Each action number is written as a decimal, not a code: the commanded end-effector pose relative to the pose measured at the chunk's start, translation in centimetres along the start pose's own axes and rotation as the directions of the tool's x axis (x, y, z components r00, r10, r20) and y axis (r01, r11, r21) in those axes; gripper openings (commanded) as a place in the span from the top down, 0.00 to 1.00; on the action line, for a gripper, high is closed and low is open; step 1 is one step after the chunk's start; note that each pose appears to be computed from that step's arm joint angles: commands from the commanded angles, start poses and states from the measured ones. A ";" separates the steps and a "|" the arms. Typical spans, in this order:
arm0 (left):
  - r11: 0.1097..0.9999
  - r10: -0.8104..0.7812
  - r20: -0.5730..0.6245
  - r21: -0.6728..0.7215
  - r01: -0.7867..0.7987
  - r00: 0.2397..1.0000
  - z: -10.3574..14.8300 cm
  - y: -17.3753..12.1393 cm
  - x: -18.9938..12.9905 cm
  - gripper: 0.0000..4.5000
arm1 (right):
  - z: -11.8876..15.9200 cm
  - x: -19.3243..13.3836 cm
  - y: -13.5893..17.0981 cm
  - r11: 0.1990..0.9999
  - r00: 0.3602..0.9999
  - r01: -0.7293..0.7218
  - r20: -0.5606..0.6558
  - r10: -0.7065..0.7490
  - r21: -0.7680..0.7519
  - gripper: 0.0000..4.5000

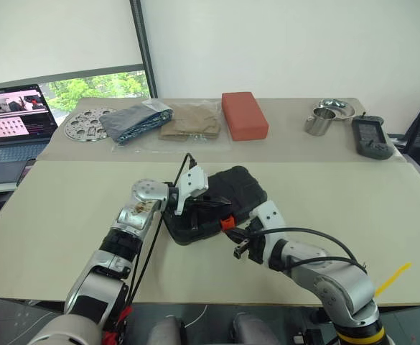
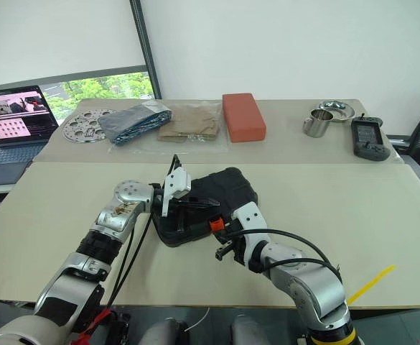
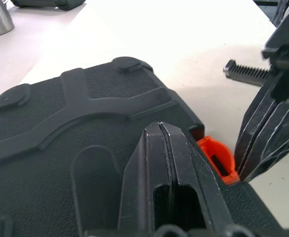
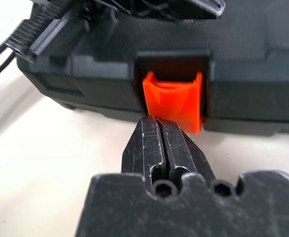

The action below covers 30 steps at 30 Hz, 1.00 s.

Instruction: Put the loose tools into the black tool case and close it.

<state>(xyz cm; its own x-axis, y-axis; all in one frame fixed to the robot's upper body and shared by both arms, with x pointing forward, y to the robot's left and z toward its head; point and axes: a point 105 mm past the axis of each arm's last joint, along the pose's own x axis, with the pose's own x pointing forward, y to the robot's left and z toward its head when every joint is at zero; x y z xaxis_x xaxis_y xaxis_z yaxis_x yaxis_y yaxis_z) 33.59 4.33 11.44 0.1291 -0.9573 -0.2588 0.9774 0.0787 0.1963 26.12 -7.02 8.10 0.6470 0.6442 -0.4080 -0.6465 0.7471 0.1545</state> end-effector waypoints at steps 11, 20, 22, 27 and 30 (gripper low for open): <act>0.998 -0.010 -0.044 -0.061 0.007 0.999 -1.9 -0.8 -0.1 1.00 | 3.9 0.5 -1.3 0.998 0.988 0.062 0.141 -0.057 -0.033 1.00; 0.998 0.008 -0.042 -0.061 -0.010 0.999 -2.0 -0.7 -0.1 1.00 | 3.7 0.7 -1.8 0.996 0.994 0.058 0.101 -0.051 -0.063 1.00; 0.997 0.037 -0.031 -0.061 -0.039 0.999 -1.8 -0.3 -0.4 1.00 | 2.8 0.5 -1.8 0.997 0.997 0.047 0.067 -0.043 -0.057 1.00; 0.977 0.189 0.090 -0.114 -0.178 0.978 0.1 2.2 -3.3 1.00 | 1.2 -1.2 -3.2 0.993 0.997 0.069 0.028 -0.066 -0.098 1.00; 0.958 0.269 0.124 -0.138 -0.251 0.955 0.5 3.0 -6.3 1.00 | 1.1 -2.8 -5.2 0.979 0.992 0.112 0.069 -0.101 -0.171 1.00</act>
<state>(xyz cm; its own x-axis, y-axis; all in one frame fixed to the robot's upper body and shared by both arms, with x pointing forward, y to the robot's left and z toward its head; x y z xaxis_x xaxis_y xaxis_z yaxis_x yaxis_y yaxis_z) 35.37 8.60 12.80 0.3120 -0.9404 -0.1354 0.9470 0.2964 0.1237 27.35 -11.41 7.33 0.6833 0.5720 -0.4539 -0.6295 0.7764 0.0308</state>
